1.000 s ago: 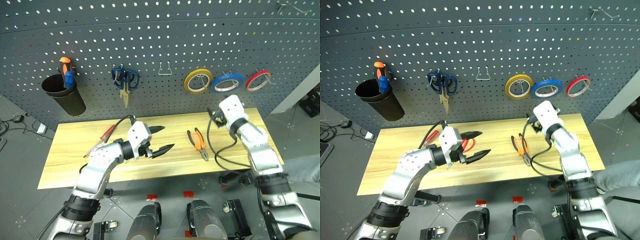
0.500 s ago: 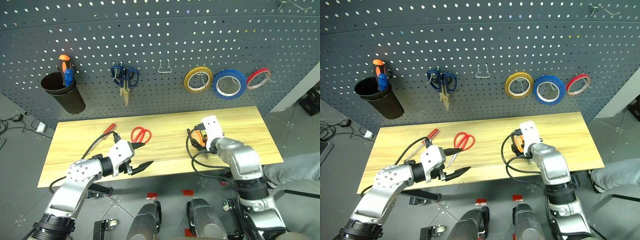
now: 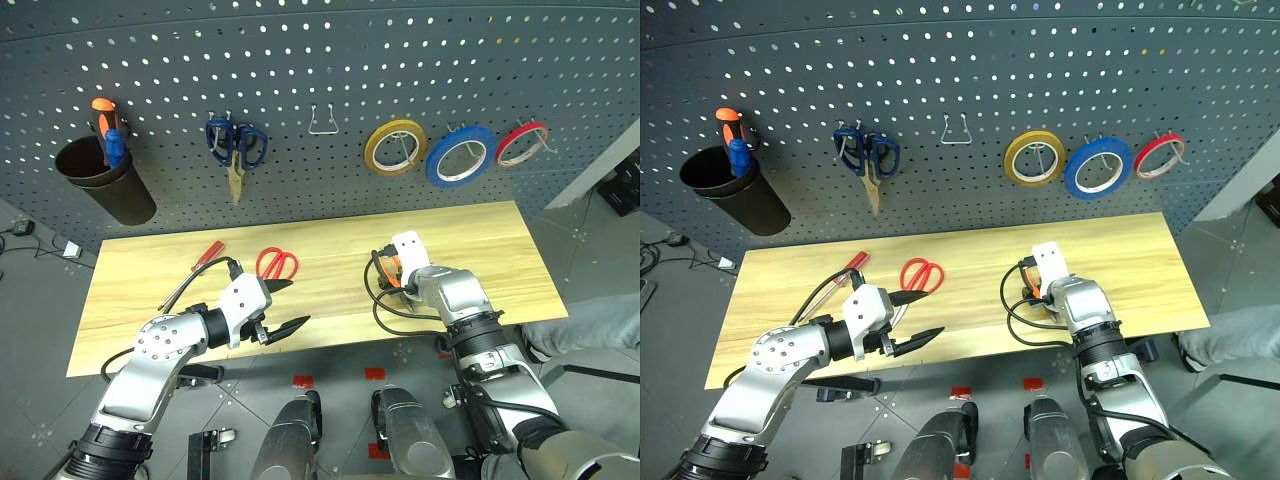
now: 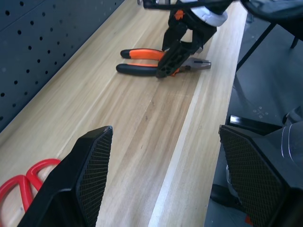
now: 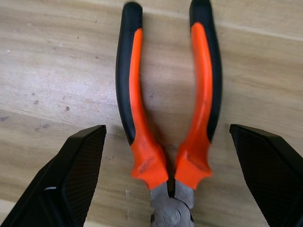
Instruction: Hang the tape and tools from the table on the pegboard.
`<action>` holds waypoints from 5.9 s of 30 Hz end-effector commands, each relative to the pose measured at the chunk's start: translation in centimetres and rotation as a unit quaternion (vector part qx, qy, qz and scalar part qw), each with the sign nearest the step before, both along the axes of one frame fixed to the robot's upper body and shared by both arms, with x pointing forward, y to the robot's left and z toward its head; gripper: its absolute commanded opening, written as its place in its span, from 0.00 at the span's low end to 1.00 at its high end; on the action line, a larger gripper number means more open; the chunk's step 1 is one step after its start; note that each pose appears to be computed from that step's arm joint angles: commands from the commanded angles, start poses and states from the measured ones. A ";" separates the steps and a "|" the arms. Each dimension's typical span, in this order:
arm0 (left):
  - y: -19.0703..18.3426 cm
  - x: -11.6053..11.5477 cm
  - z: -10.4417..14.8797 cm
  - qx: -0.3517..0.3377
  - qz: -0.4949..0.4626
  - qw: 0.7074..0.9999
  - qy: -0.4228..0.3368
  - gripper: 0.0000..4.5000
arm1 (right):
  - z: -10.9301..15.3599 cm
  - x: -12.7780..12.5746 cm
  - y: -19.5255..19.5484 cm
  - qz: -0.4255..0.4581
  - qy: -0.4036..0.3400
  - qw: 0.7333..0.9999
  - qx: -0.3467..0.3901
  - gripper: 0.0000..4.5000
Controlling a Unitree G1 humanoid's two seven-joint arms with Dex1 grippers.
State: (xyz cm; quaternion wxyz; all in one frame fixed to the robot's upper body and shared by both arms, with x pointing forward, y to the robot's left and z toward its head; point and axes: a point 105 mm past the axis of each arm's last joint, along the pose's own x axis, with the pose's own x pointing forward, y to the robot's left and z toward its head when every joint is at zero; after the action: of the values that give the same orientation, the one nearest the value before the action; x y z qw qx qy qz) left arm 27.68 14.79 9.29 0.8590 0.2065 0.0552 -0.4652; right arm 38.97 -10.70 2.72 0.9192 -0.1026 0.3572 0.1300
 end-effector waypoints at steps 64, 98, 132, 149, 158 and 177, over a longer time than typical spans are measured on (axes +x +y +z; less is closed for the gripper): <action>4.3 2.2 8.3 -0.162 0.183 0.968 -0.063 0.84 | 28.0 2.8 13.8 0.116 -0.634 0.759 0.095 0.59; 9.6 5.9 -5.5 0.060 0.416 0.898 0.130 0.99 | 12.1 -11.3 12.3 0.386 -0.166 0.887 0.191 1.00; 9.0 7.7 -9.7 0.066 0.394 0.892 0.212 0.08 | 12.4 -11.6 11.6 0.434 -0.168 0.873 0.149 1.00; 7.1 0.1 5.2 0.032 0.360 0.900 -0.242 0.08 | 14.0 -11.9 9.9 0.440 -0.229 0.859 0.128 1.00; 6.5 3.0 9.1 -0.003 0.372 0.875 -0.309 0.08 | 16.3 -8.8 10.0 0.384 -0.280 0.870 0.131 1.00; 6.1 8.2 9.3 0.011 0.344 0.887 -0.306 0.08 | 22.2 -8.0 11.3 0.370 -0.418 0.817 0.146 1.00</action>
State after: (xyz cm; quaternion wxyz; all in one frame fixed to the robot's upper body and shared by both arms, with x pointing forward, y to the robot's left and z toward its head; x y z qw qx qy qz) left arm 35.82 21.14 17.78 0.9426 0.3066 -0.1228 -0.0490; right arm 31.84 0.12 23.32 0.8756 -0.1308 -0.1089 0.4520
